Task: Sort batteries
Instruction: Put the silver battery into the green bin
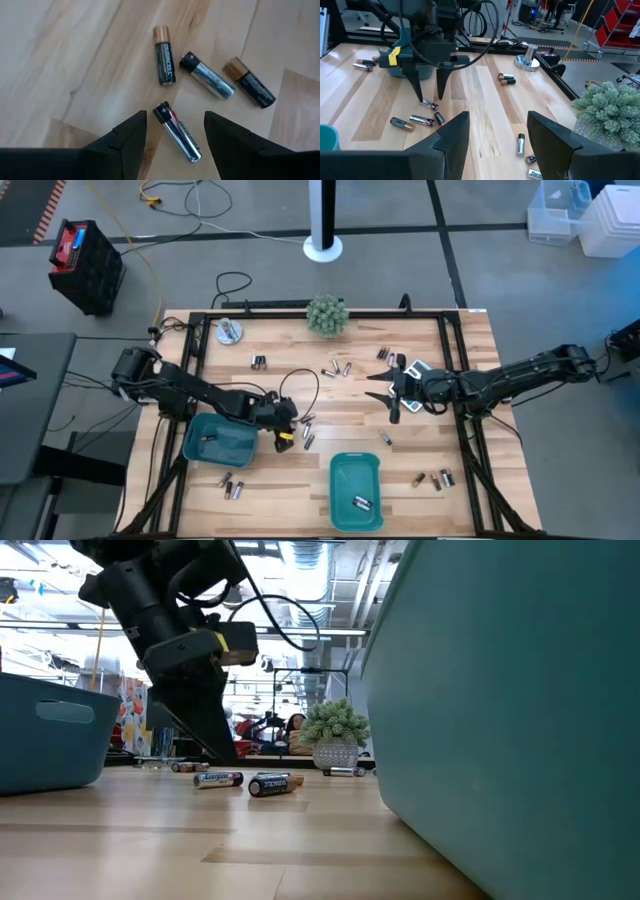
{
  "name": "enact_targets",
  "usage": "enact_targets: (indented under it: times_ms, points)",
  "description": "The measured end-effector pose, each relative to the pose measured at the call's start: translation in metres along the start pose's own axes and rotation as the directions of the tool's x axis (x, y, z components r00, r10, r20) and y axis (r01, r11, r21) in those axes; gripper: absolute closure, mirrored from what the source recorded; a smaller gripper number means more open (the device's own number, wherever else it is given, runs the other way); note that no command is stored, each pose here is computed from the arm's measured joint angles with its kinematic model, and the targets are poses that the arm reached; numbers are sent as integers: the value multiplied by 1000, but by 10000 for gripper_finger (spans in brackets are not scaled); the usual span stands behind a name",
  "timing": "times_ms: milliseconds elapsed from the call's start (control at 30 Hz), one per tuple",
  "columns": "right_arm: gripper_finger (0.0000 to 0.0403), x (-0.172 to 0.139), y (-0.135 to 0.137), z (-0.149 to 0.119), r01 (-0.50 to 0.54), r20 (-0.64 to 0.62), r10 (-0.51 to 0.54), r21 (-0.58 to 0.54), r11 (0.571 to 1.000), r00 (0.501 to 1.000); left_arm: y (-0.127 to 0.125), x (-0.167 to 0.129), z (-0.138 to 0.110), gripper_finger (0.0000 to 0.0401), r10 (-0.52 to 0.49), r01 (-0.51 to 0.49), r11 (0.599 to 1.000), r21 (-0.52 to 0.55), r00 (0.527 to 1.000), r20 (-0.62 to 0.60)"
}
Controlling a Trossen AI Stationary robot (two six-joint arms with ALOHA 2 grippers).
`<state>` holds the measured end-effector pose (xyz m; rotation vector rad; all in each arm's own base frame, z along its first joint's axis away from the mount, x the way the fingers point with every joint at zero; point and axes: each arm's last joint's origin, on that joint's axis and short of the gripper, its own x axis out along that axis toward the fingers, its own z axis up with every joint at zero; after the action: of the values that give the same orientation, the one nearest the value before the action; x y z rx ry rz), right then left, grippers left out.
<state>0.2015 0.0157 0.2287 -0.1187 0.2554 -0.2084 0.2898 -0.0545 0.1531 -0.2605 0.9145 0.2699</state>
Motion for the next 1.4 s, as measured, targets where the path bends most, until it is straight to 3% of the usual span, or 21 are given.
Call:
enact_targets:
  times_ms: [367,767,933,1233,1400]
  points:
    - [188,0,0,0,0,-1,0,0,1000,1000,-6,0,-5,206,-7,7,1000,-18,1000,-14]
    - [188,0,0,0,0,0,0,1,1000,1000,-6,18,-15,211,51,-53,998,-36,997,-56]
    - [188,0,-1,0,7,-1,-7,2,1000,1000,-5,18,-16,246,61,-64,997,-40,996,-68]
    - [188,1,-2,0,10,-2,-10,3,1000,1000,-2,19,-18,363,84,-90,994,-63,993,-87]
    - [188,1,-2,0,10,-2,-10,3,1000,1000,-1,19,-17,363,83,-89,994,-65,992,-90]
